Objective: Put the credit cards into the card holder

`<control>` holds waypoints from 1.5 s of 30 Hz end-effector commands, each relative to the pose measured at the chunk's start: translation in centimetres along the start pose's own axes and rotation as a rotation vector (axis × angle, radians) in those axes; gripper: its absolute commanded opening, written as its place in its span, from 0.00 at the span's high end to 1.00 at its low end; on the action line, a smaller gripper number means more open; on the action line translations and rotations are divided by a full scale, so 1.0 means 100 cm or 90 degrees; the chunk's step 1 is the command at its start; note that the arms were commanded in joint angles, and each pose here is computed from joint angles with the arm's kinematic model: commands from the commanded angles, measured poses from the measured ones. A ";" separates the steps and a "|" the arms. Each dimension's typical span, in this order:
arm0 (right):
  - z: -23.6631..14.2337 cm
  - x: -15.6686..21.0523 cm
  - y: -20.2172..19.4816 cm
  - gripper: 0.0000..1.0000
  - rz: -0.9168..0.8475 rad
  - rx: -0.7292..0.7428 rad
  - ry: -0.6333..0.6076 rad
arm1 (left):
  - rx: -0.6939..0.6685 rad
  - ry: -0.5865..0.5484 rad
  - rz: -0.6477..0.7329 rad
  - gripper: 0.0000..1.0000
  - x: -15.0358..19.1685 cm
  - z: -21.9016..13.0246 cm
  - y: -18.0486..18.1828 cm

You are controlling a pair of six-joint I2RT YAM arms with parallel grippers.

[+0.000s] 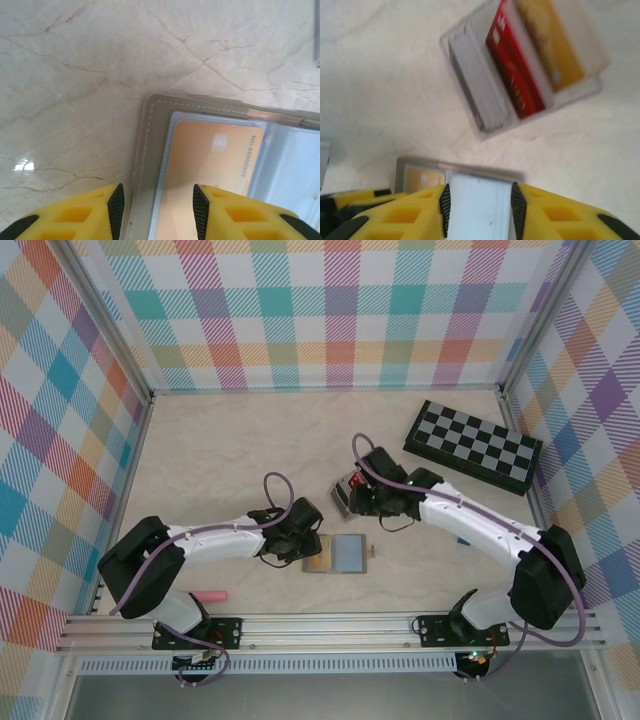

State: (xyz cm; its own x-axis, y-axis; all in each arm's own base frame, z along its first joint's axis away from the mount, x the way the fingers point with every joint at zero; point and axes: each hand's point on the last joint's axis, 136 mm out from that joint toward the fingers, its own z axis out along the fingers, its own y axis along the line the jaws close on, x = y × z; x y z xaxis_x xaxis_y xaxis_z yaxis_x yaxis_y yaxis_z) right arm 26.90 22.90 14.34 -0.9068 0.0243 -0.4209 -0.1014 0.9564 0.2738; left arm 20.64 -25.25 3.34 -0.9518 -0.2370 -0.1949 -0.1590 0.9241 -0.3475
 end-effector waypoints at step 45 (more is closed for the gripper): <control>0.078 -0.055 -0.005 0.66 -0.366 0.321 0.034 | 0.004 -0.101 -0.104 0.47 -0.040 -0.048 0.046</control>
State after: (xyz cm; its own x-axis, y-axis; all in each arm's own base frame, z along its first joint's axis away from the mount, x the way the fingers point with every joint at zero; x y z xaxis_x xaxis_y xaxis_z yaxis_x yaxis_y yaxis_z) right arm 34.51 24.98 7.39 -0.8056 -0.5131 -0.2962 -0.3936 0.8372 -0.3798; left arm 22.66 -19.71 7.06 -0.8743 -0.4021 -0.2720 -0.2751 0.8720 -0.4048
